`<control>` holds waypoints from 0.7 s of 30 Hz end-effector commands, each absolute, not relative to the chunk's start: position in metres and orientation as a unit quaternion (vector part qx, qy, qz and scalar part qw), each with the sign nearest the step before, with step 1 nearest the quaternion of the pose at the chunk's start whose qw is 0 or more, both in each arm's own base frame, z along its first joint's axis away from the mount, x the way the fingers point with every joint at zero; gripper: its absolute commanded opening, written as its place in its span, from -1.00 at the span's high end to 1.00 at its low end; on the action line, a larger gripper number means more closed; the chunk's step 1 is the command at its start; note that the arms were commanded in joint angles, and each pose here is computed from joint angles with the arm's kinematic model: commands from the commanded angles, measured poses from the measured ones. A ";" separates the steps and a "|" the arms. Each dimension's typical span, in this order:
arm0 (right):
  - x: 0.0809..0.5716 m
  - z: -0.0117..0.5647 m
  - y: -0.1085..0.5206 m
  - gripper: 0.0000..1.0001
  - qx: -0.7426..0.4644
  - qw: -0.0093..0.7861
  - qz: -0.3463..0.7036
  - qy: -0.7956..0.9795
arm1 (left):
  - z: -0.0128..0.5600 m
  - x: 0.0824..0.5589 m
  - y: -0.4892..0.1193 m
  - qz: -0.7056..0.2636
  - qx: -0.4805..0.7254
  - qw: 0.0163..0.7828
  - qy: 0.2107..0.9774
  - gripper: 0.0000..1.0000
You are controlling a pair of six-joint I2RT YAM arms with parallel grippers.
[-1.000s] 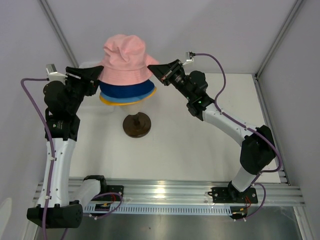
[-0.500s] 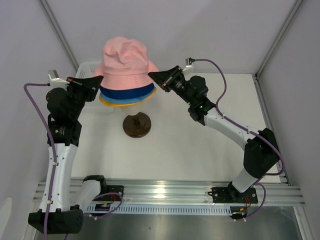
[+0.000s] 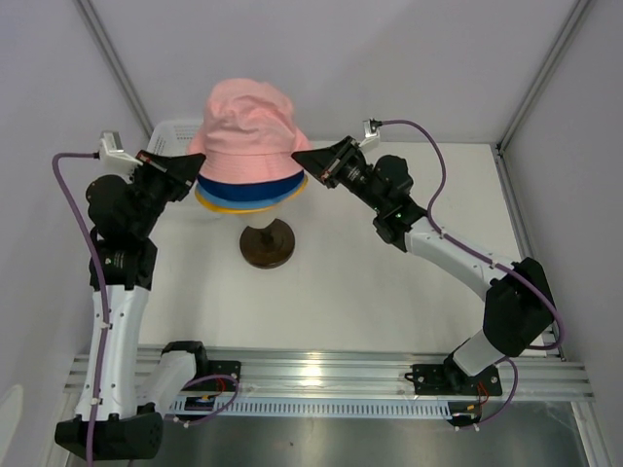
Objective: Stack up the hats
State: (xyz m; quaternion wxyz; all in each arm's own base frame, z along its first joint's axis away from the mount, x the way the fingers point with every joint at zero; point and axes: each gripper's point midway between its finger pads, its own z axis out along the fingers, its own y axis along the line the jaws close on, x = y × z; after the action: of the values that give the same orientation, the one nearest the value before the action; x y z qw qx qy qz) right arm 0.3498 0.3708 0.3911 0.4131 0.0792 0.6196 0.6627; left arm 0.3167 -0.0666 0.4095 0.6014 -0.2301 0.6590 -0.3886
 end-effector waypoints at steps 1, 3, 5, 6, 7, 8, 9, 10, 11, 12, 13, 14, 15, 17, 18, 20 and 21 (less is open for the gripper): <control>0.346 0.344 0.379 1.00 0.041 0.387 0.627 0.675 | 0.364 0.316 -0.075 -0.345 -0.167 0.549 0.743 0.99; 0.346 0.338 0.381 1.00 0.032 0.384 0.624 0.680 | 0.363 0.318 -0.078 -0.345 -0.130 0.544 0.754 0.99; 0.343 0.334 0.383 1.00 0.014 0.374 0.628 0.683 | 0.354 0.319 -0.087 -0.371 -0.097 0.514 0.767 0.99; 0.342 0.331 0.384 1.00 0.008 0.369 0.630 0.684 | 0.355 0.319 -0.089 -0.377 -0.086 0.511 0.768 0.99; 0.343 0.334 0.382 1.00 0.006 0.367 0.636 0.679 | 0.357 0.316 -0.094 -0.393 -0.069 0.504 0.766 0.99; 0.340 0.337 0.382 1.00 -0.002 0.362 0.643 0.675 | 0.362 0.316 -0.090 -0.393 -0.067 0.513 0.760 0.99; 0.339 0.343 0.381 1.00 -0.007 0.364 0.648 0.669 | 0.370 0.315 -0.089 -0.395 -0.066 0.521 0.754 0.99; 0.339 0.348 0.379 1.00 -0.009 0.368 0.650 0.665 | 0.377 0.313 -0.088 -0.394 -0.064 0.527 0.750 0.99; 0.339 0.356 0.378 1.00 -0.015 0.374 0.652 0.660 | 0.386 0.309 -0.087 -0.394 -0.063 0.536 0.744 0.99; 0.336 0.363 0.376 1.00 -0.020 0.380 0.653 0.655 | 0.398 0.306 -0.088 -0.395 -0.056 0.545 0.737 0.99; 0.336 0.367 0.375 1.00 -0.025 0.386 0.650 0.654 | 0.401 0.303 -0.089 -0.397 -0.053 0.546 0.736 0.99; 0.335 0.375 0.374 1.00 -0.029 0.391 0.651 0.650 | 0.410 0.298 -0.090 -0.399 -0.050 0.552 0.730 0.99; 0.334 0.379 0.373 1.00 -0.032 0.393 0.652 0.648 | 0.413 0.295 -0.091 -0.402 -0.050 0.552 0.729 0.99; 0.331 0.385 0.371 1.00 -0.031 0.391 0.653 0.648 | 0.418 0.289 -0.090 -0.401 -0.058 0.558 0.725 0.99; 0.331 0.387 0.371 1.00 -0.029 0.389 0.653 0.649 | 0.416 0.286 -0.089 -0.399 -0.065 0.555 0.727 0.99; 0.330 0.385 0.370 1.00 -0.021 0.383 0.653 0.653 | 0.409 0.286 -0.086 -0.393 -0.084 0.550 0.732 0.99; 0.331 0.383 0.370 1.00 -0.016 0.382 0.652 0.655 | 0.410 0.283 -0.085 -0.391 -0.085 0.554 0.730 0.99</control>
State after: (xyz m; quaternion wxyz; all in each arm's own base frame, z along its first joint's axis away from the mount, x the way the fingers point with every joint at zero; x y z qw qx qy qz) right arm 0.3390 0.3692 0.3913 0.4002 -0.0030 0.6313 0.6643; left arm 0.3028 -0.0789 0.4192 0.5814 -0.0865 0.7130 -0.3824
